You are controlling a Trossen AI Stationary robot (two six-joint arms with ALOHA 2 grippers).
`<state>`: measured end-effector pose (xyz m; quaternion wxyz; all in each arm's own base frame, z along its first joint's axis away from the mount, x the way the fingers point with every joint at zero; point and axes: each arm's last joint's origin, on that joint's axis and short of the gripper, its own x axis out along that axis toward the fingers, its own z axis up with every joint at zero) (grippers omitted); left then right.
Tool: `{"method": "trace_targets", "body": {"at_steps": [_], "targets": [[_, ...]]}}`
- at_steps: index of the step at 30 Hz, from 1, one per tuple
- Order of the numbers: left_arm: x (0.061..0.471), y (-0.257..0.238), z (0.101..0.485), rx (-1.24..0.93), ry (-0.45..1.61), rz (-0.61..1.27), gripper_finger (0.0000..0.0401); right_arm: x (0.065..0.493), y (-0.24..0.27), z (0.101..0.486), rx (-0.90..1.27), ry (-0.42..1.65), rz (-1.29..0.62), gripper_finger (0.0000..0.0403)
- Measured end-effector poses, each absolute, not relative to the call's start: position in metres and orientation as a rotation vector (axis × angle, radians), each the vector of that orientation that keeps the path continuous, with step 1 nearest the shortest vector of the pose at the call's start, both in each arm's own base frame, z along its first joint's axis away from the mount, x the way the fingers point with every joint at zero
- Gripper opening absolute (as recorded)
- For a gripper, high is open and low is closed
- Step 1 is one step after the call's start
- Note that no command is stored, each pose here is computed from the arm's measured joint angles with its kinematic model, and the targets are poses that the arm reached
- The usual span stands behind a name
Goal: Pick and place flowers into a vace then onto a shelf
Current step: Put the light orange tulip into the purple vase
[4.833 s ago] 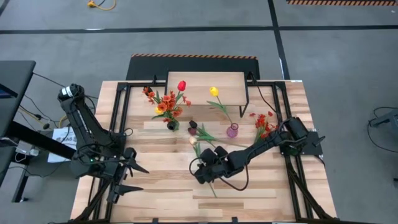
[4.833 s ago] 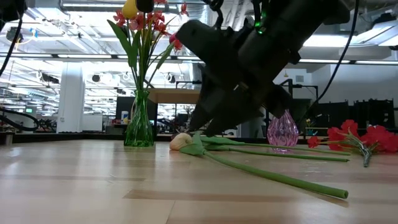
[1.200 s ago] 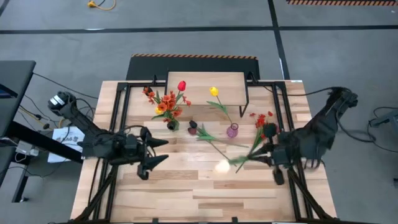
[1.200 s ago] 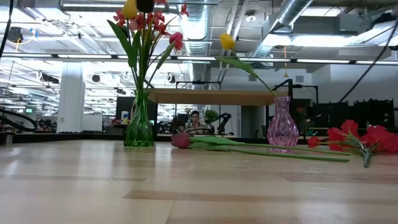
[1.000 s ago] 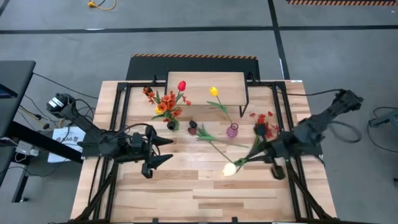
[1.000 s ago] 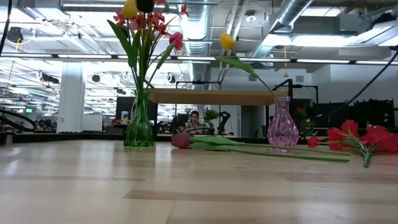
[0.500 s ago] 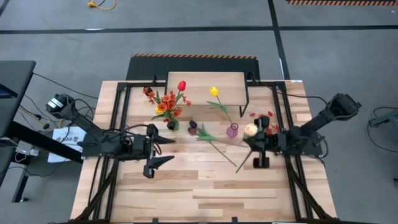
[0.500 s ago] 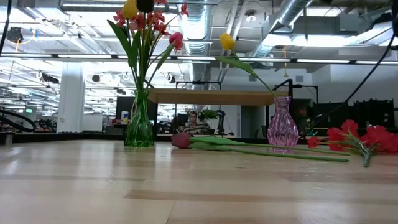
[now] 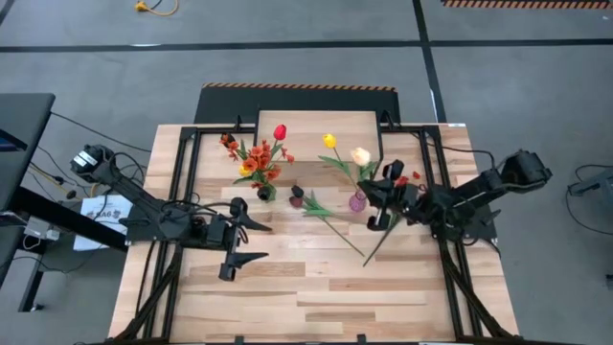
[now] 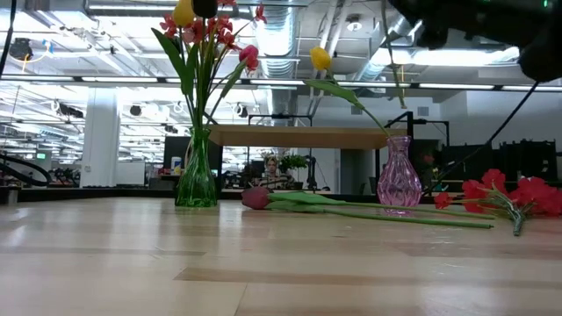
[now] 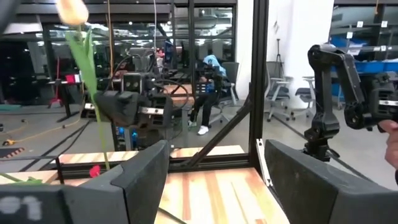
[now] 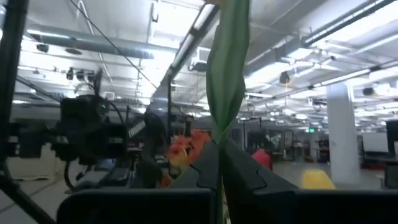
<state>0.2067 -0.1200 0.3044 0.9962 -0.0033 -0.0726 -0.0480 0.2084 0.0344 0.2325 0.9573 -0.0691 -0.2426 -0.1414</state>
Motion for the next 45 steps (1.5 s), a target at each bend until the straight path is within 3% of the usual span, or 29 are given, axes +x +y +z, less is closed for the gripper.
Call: {"method": "trace_targets", "body": {"at_steps": [5,10,33,45], "targets": [[0.207,-0.12,0.304,0.015,-0.146,-0.091,0.0256,0.188,0.02,0.219,-0.109,-0.475,-0.294,0.0],[0.207,-0.12,0.305,0.021,-0.147,-0.089,0.0256,0.167,0.011,0.227,-0.133,-0.588,-0.178,0.0],[0.207,-0.12,0.303,0.032,-0.131,-0.089,0.0256,0.168,0.001,0.22,-0.168,-0.558,-0.183,0.0],[0.206,-0.121,0.309,-0.015,-0.188,-0.138,0.0256,0.18,0.025,0.221,-0.16,-0.556,0.073,0.0]]}}
